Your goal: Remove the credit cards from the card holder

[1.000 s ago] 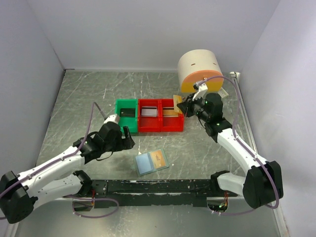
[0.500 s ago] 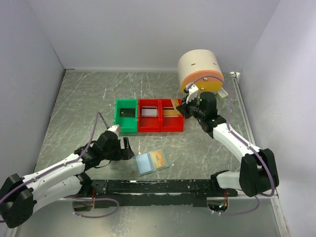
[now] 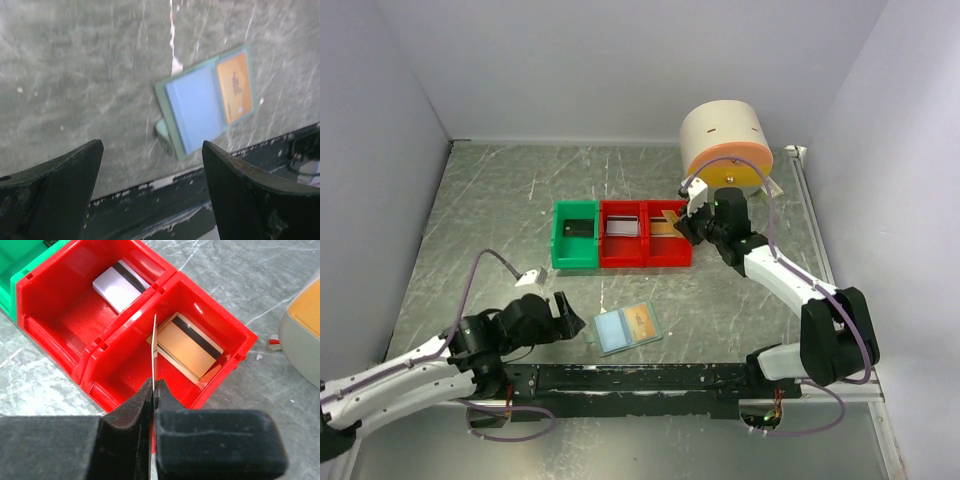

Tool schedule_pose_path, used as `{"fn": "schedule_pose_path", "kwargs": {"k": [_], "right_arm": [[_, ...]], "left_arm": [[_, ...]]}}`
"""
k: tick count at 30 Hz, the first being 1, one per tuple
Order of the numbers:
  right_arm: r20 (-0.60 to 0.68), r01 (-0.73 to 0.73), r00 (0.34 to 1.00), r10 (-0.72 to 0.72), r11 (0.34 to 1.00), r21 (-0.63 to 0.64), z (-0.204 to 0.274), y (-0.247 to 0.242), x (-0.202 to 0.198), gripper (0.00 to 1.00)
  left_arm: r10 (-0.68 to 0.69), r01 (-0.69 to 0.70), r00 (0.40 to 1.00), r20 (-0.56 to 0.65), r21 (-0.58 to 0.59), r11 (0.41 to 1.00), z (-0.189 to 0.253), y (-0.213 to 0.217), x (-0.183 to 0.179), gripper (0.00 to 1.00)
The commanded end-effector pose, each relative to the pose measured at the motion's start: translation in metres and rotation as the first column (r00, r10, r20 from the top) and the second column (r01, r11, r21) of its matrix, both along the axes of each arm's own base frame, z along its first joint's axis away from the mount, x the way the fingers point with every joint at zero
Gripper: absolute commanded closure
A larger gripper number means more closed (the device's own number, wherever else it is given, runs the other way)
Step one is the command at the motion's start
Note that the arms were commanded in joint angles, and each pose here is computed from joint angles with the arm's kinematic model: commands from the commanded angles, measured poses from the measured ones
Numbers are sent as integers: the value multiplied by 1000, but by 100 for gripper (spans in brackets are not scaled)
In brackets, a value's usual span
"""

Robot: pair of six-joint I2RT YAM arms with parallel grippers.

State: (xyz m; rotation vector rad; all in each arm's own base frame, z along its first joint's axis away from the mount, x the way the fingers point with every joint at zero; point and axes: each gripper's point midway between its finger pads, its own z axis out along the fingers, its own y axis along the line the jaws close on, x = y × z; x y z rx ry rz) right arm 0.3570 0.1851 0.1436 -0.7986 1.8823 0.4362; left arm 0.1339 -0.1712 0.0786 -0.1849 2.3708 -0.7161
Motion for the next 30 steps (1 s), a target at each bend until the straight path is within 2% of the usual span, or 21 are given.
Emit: {"fn": "schedule_pose_path", "kwargs": {"k": [1, 5, 10, 13, 17, 20, 24, 30], "right_arm": [[32, -23, 999, 23, 1000, -3, 11, 9, 5, 100], [36, -28, 999, 29, 1000, -3, 9, 12, 4, 100], [32, -13, 999, 15, 999, -47, 1, 9, 10, 100], [28, -13, 999, 14, 998, -63, -1, 8, 12, 100], [36, -17, 999, 18, 999, -45, 2, 10, 10, 100], [33, -21, 999, 22, 999, -36, 0, 11, 8, 100], [29, -42, 999, 44, 997, -66, -8, 11, 8, 100], [44, -108, 992, 118, 977, -186, -27, 12, 18, 100]], "left_arm": [[94, -89, 994, -45, 117, 989, -10, 22, -18, 9], [54, -51, 998, -11, 204, 978, -9, 20, -20, 8], [-10, -19, 994, 106, 271, 963, 24, 11, 0, 5], [-42, -5, 986, 164, 277, 961, 38, 7, 7, 4], [-54, 2, 973, 225, 227, 974, 51, 4, 11, 3], [-45, -4, 971, 233, 205, 979, 51, 6, 11, 3], [-34, -19, 978, 208, 246, 969, 45, 9, 11, 3], [-88, 39, 985, 150, 298, 954, 32, 1, 5, 3]]}}
